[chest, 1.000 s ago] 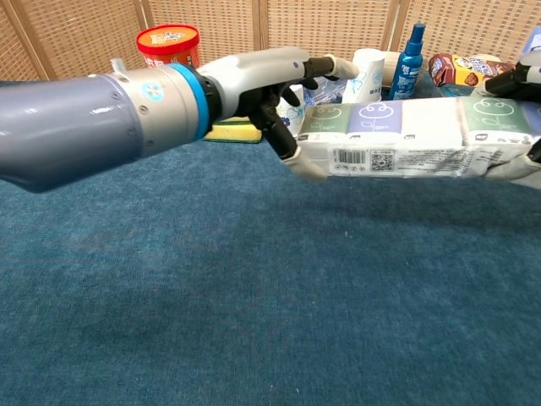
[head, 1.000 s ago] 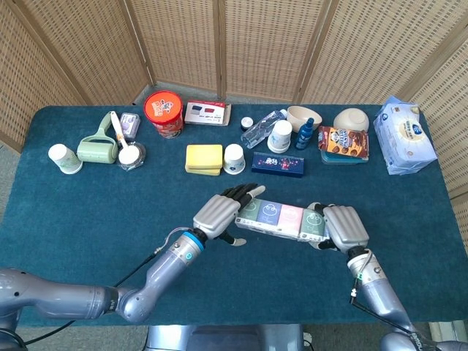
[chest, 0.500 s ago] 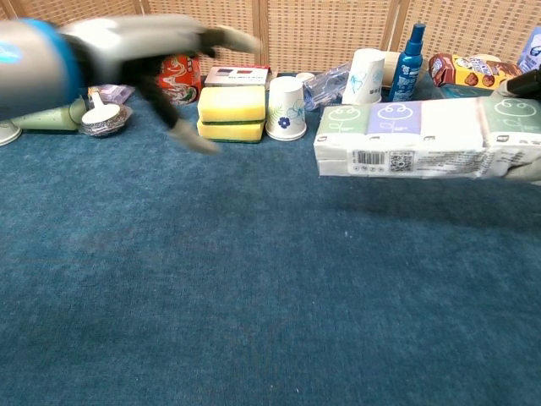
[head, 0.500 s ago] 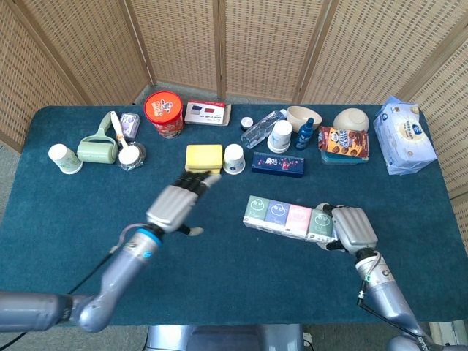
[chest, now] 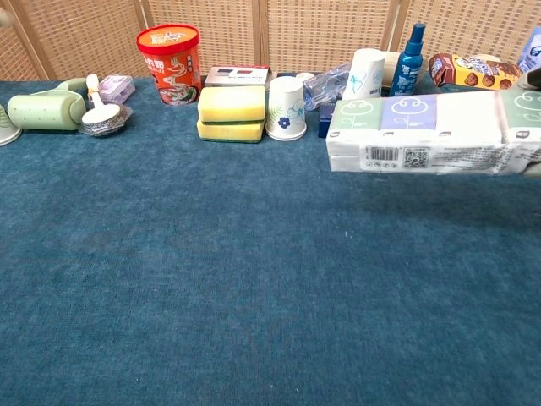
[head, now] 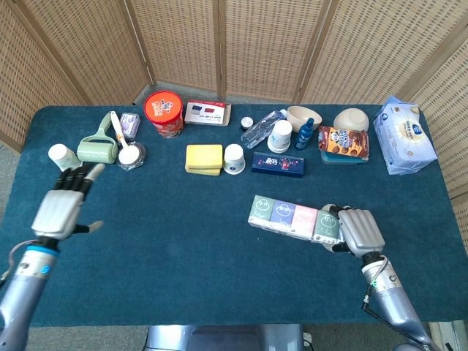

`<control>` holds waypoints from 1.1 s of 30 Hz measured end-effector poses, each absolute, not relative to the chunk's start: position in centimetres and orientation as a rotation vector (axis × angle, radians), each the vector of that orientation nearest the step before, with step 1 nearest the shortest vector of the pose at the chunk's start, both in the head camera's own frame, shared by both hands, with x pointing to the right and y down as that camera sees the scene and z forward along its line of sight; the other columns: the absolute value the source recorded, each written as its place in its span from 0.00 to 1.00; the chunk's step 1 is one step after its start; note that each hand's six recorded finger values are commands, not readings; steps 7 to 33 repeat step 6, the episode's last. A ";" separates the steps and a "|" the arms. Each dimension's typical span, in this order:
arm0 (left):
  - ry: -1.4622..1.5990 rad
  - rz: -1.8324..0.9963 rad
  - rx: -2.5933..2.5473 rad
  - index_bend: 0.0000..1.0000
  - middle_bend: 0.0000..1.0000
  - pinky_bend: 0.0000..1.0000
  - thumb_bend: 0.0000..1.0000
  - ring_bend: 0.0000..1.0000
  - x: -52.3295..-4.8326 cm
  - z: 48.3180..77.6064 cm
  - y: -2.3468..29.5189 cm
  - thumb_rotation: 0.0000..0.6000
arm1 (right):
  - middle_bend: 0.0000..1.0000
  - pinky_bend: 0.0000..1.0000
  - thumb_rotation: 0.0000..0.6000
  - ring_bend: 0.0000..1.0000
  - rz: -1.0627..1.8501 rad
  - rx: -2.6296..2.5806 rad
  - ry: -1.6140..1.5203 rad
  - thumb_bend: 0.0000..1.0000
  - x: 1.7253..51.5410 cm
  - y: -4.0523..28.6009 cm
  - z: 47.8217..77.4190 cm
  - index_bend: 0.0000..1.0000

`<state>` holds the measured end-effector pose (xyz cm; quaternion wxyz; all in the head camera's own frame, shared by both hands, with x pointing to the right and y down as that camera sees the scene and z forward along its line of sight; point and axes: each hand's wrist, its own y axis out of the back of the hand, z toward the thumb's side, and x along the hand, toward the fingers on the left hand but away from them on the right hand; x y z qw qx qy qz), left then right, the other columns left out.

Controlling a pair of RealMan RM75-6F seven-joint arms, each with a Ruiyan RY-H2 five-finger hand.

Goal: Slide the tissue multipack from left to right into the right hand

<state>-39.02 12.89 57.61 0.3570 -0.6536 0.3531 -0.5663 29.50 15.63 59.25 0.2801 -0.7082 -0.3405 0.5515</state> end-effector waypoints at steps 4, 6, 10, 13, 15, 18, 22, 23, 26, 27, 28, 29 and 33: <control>0.967 -1.497 -1.637 0.00 0.00 0.00 0.00 0.00 -42.7 57.0 14.2 1.00 | 0.75 0.91 1.00 0.70 1.480 -1.890 -0.918 0.63 29.6 15.8 59.2 0.64; 0.985 -1.494 -1.629 0.00 0.00 0.00 0.00 0.00 -43.7 56.7 14.8 1.00 | 0.75 0.91 1.00 0.70 1.481 -1.885 -0.920 0.63 29.7 15.8 59.2 0.64; 0.985 -1.494 -1.629 0.00 0.00 0.00 0.00 0.00 -43.7 56.7 14.8 1.00 | 0.75 0.91 1.00 0.70 1.481 -1.885 -0.920 0.63 29.7 15.8 59.2 0.64; 0.985 -1.494 -1.629 0.00 0.00 0.00 0.00 0.00 -43.7 56.7 14.8 1.00 | 0.75 0.91 1.00 0.70 1.481 -1.885 -0.920 0.63 29.7 15.8 59.2 0.64; 0.985 -1.494 -1.629 0.00 0.00 0.00 0.00 0.00 -43.7 56.7 14.8 1.00 | 0.75 0.91 1.00 0.70 1.481 -1.885 -0.920 0.63 29.7 15.8 59.2 0.64; 0.985 -1.494 -1.629 0.00 0.00 0.00 0.00 0.00 -43.7 56.7 14.8 1.00 | 0.75 0.91 1.00 0.70 1.481 -1.885 -0.920 0.63 29.7 15.8 59.2 0.64; 0.985 -1.494 -1.629 0.00 0.00 0.00 0.00 0.00 -43.7 56.7 14.8 1.00 | 0.75 0.91 1.00 0.70 1.481 -1.885 -0.920 0.63 29.7 15.8 59.2 0.64; 0.985 -1.494 -1.629 0.00 0.00 0.00 0.00 0.00 -43.7 56.7 14.8 1.00 | 0.75 0.91 1.00 0.70 1.481 -1.885 -0.920 0.63 29.7 15.8 59.2 0.64; 0.985 -1.494 -1.629 0.00 0.00 0.00 0.00 0.00 -43.7 56.7 14.8 1.00 | 0.75 0.91 1.00 0.70 1.481 -1.885 -0.920 0.63 29.7 15.8 59.2 0.64; 0.985 -1.494 -1.629 0.00 0.00 0.00 0.00 0.00 -43.7 56.7 14.8 1.00 | 0.75 0.91 1.00 0.70 1.481 -1.885 -0.920 0.63 29.7 15.8 59.2 0.64; 0.985 -1.494 -1.629 0.00 0.00 0.00 0.00 0.00 -43.7 56.7 14.8 1.00 | 0.75 0.91 1.00 0.70 1.481 -1.885 -0.920 0.63 29.7 15.8 59.2 0.64; 0.985 -1.494 -1.629 0.00 0.00 0.00 0.00 0.00 -43.7 56.7 14.8 1.00 | 0.75 0.91 1.00 0.70 1.481 -1.885 -0.920 0.63 29.7 15.8 59.2 0.64; 0.985 -1.494 -1.629 0.00 0.00 0.00 0.00 0.00 -43.7 56.7 14.8 1.00 | 0.75 0.91 1.00 0.70 1.481 -1.885 -0.920 0.63 29.7 15.8 59.2 0.64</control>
